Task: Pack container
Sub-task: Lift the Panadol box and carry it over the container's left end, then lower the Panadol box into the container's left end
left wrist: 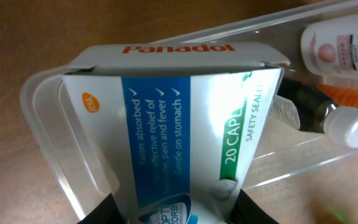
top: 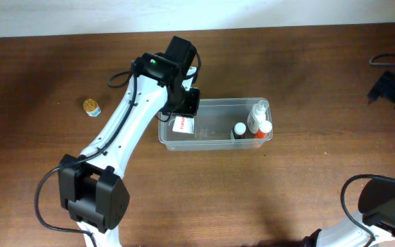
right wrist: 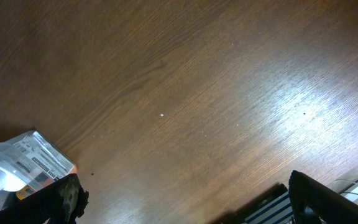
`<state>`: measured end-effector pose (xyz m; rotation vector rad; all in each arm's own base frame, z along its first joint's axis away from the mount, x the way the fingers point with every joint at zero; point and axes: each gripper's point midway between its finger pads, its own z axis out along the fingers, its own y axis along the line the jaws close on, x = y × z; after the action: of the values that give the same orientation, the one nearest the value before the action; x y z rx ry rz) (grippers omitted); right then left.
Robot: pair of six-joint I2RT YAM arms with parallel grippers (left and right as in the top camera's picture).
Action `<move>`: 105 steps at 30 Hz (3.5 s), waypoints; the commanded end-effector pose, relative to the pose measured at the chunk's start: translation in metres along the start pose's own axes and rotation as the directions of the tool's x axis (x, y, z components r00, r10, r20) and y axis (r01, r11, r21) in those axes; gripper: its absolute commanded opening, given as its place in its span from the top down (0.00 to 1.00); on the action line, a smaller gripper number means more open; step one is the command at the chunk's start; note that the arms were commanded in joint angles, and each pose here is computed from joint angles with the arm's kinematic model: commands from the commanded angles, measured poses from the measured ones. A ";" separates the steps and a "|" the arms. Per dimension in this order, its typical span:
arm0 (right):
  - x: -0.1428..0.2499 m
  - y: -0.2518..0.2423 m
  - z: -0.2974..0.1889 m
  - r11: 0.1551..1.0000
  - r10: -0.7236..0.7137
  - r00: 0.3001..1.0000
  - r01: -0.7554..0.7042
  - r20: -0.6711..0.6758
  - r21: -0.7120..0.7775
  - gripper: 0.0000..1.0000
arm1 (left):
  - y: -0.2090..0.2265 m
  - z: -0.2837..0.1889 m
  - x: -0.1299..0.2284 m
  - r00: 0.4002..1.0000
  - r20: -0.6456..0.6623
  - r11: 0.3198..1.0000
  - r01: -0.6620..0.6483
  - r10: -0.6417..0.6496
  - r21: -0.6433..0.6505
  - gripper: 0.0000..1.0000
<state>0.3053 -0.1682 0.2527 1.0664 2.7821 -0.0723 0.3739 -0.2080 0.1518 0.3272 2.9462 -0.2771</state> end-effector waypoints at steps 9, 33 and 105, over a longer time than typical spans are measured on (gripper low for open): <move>-0.001 0.000 -0.006 1.000 0.014 1.000 -0.014 0.016 -0.006 0.02 | -0.001 0.008 -0.001 0.998 0.023 0.990 0.068 -0.065 -0.124 0.65; -0.001 0.000 -0.006 1.000 0.014 1.000 -0.014 0.016 -0.005 0.02 | 0.002 0.069 0.013 0.988 -0.129 0.987 0.069 -0.088 -0.147 0.65; -0.001 0.000 -0.006 1.000 0.014 1.000 -0.014 0.016 -0.006 0.02 | 0.011 0.033 0.013 0.981 -0.128 0.970 0.119 -0.148 -0.212 0.65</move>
<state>0.3053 -0.1682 0.2527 1.0659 2.7823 -0.0723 0.3660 -0.2017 0.1180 0.1664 3.1020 0.0328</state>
